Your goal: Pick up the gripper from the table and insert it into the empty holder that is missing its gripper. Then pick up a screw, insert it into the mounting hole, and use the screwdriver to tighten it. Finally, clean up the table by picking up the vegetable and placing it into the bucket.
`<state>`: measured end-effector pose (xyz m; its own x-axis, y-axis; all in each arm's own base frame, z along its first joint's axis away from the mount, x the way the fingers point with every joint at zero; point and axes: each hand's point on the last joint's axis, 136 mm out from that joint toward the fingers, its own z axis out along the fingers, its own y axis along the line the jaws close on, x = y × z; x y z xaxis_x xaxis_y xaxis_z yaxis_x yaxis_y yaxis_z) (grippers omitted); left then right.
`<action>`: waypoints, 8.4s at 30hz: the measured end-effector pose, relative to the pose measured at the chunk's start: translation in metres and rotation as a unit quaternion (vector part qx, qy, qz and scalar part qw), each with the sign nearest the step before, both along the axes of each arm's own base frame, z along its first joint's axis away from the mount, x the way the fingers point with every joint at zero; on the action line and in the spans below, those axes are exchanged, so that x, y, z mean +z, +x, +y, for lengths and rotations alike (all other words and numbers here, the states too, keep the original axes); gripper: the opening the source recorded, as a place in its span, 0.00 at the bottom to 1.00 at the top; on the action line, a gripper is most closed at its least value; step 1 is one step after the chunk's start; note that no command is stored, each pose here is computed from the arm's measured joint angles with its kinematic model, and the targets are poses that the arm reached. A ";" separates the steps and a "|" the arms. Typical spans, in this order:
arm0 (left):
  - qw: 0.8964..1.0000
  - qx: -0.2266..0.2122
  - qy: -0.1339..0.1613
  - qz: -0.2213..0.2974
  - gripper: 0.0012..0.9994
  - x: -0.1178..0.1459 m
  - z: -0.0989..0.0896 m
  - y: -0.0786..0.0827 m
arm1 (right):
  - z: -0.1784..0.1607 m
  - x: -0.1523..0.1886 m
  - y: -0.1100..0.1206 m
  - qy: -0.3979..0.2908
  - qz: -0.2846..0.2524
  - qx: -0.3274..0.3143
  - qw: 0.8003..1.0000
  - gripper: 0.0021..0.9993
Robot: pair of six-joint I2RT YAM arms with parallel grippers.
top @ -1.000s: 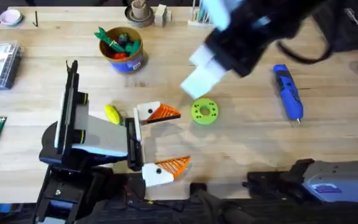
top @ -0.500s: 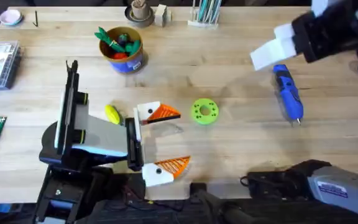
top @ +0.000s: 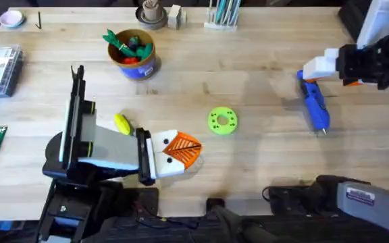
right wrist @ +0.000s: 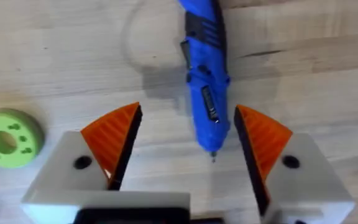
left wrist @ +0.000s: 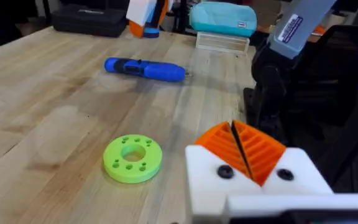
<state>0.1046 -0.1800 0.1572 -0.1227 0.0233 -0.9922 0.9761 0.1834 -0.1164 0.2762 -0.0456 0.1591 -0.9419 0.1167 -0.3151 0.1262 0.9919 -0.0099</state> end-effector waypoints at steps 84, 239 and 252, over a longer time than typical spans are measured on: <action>1.000 -0.017 0.003 -0.026 0.00 0.000 -0.001 -0.005 | 0.026 0.046 0.086 -0.029 -0.153 0.173 0.972 0.02; 1.000 -0.020 0.002 -0.023 0.00 0.000 -0.001 -0.007 | 0.382 0.199 -0.143 0.324 -0.522 0.539 0.576 0.02; 0.999 -0.022 0.003 -0.025 0.00 0.000 -0.001 -0.007 | 0.341 0.253 -0.142 0.277 -0.628 0.496 0.531 0.02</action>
<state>0.0974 -0.1812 0.1572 -0.0711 0.0325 -0.9969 0.9878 0.1408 -0.0659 0.1340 0.2956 0.4125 0.2870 0.1625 -0.9441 -0.9002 0.3828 -0.2077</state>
